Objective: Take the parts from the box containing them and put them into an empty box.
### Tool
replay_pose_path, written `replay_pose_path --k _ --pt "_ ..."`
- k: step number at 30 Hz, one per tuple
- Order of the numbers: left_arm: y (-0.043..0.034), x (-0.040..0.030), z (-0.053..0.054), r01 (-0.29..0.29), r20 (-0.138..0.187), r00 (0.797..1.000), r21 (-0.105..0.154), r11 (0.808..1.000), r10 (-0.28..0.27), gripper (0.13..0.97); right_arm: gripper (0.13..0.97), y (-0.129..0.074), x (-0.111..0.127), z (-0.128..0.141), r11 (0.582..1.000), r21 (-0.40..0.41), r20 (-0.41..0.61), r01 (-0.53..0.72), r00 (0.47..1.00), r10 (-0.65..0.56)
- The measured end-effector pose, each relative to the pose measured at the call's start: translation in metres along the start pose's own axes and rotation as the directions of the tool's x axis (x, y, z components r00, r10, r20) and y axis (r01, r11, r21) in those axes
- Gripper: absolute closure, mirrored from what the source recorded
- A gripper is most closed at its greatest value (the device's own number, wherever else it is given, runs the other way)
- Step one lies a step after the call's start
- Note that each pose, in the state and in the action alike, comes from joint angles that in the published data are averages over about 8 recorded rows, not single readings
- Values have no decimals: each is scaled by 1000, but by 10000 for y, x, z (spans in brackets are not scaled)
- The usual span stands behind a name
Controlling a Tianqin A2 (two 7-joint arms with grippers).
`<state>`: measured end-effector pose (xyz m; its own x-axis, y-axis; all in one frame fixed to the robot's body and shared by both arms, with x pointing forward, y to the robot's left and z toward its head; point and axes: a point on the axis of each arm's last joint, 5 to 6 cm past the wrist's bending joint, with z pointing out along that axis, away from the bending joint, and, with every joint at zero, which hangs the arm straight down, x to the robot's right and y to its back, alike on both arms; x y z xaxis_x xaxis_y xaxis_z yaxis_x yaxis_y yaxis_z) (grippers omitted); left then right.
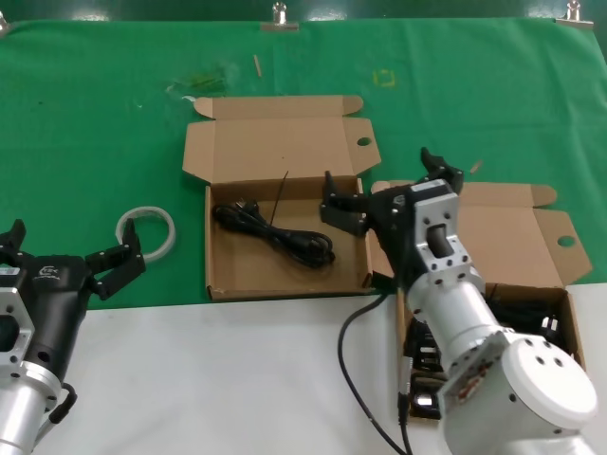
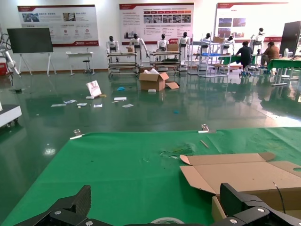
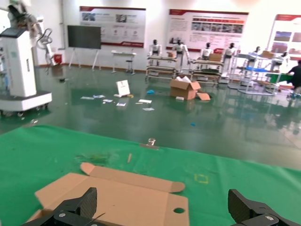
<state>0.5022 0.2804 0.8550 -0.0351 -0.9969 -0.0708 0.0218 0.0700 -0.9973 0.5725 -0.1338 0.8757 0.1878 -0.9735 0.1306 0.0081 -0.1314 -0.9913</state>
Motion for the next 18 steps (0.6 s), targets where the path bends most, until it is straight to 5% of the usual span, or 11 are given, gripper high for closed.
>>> replay_pose_path --k 18 --pt "0 0 0 0 0 1000 0 1000 0 132 130 208 436 -366 990 48 -83 -133 987 137"
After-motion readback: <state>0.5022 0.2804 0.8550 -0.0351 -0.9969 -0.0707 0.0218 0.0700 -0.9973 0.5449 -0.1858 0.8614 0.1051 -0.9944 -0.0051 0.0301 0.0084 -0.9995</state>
